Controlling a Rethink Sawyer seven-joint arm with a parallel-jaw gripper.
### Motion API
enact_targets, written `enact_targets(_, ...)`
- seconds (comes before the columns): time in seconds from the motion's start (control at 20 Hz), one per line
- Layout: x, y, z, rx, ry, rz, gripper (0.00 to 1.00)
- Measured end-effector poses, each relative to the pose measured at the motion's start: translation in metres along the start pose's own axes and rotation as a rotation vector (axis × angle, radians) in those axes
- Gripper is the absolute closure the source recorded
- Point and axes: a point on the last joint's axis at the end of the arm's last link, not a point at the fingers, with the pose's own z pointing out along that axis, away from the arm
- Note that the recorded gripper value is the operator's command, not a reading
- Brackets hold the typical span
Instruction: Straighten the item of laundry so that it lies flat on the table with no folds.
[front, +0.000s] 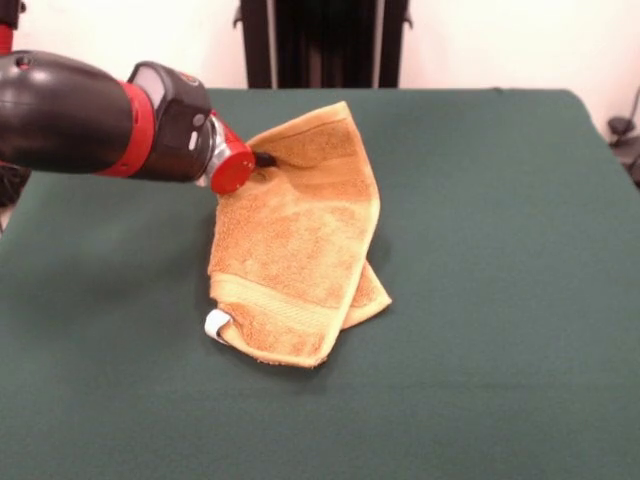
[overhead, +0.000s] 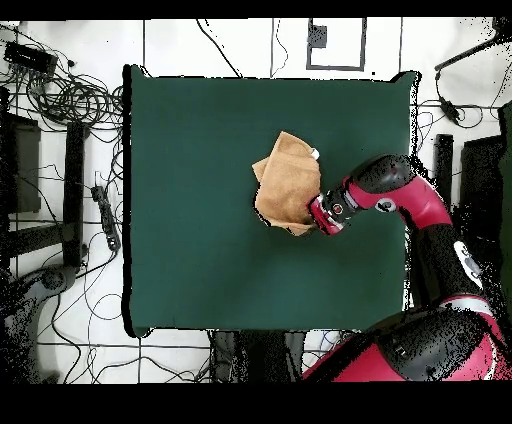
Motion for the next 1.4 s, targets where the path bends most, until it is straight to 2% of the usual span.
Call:
enact_targets(0.45,-0.008,-0.005,-0.006,-0.084,0.071,0.019,1.0)
enact_targets(0.5,-0.013,-0.012,-0.01,-0.109,0.087,0.029,1.0)
enact_targets(0.9,-0.039,-0.055,-0.026,-0.186,0.117,0.074,1.0)
enact_targets(1.05,-0.051,-0.079,-0.033,-0.22,0.133,0.096,1.0)
enact_targets(1.1,-0.06,-0.096,-0.035,-0.242,0.151,0.112,1.0)
enact_targets(1.2,-0.065,-0.104,-0.035,-0.252,0.162,0.119,1.0)
enact_targets(1.25,-0.073,-0.12,-0.035,-0.267,0.184,0.132,1.0)
enact_targets(1.4,-0.083,-0.137,-0.035,-0.282,0.207,0.145,1.0)
